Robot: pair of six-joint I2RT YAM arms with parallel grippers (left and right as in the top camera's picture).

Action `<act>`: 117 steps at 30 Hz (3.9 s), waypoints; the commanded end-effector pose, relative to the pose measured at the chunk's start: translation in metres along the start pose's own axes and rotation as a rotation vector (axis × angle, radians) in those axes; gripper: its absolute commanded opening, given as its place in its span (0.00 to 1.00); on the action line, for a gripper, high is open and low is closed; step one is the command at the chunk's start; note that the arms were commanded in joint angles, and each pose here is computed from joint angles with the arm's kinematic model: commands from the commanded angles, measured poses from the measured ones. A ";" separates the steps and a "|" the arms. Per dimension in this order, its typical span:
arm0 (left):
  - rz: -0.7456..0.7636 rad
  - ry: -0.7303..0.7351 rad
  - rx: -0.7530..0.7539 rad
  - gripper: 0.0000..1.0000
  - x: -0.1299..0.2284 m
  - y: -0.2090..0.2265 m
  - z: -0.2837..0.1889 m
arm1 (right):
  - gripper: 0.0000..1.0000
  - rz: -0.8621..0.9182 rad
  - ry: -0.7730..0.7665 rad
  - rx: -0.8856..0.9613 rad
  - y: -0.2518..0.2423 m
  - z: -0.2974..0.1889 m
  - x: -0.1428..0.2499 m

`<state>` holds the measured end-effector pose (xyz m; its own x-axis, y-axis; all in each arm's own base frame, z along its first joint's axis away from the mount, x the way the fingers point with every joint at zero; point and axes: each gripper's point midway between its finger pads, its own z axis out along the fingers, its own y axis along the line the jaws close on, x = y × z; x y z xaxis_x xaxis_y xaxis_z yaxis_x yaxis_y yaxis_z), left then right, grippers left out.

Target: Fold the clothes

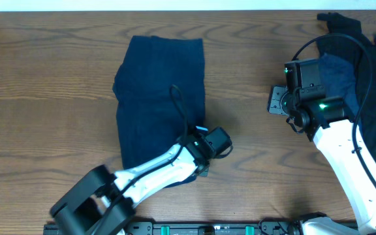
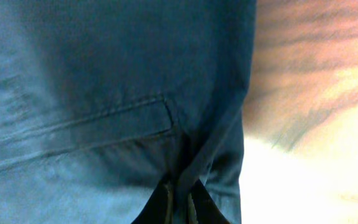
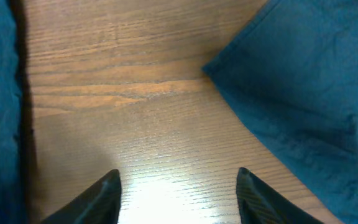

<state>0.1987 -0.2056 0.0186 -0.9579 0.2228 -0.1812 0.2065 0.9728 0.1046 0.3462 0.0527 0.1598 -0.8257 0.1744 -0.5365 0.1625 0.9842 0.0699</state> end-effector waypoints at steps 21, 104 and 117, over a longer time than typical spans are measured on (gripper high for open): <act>-0.485 -0.666 -0.202 0.06 -0.033 0.198 -0.212 | 0.53 -0.343 -0.010 -0.535 0.151 0.074 0.008; -0.588 -0.519 -0.386 0.22 -0.157 0.306 -0.075 | 0.01 -0.325 0.916 0.397 -0.024 0.038 0.094; -0.517 -0.308 0.129 0.81 -0.120 0.216 -0.098 | 0.99 -0.247 0.744 0.386 -0.010 0.065 0.072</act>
<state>0.3458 0.0051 0.1392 -0.8409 -0.2304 -0.4896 -0.2752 0.9612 0.0203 0.3100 0.0574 0.0617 -0.9649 0.0309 0.2606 -0.0583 0.9430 -0.3278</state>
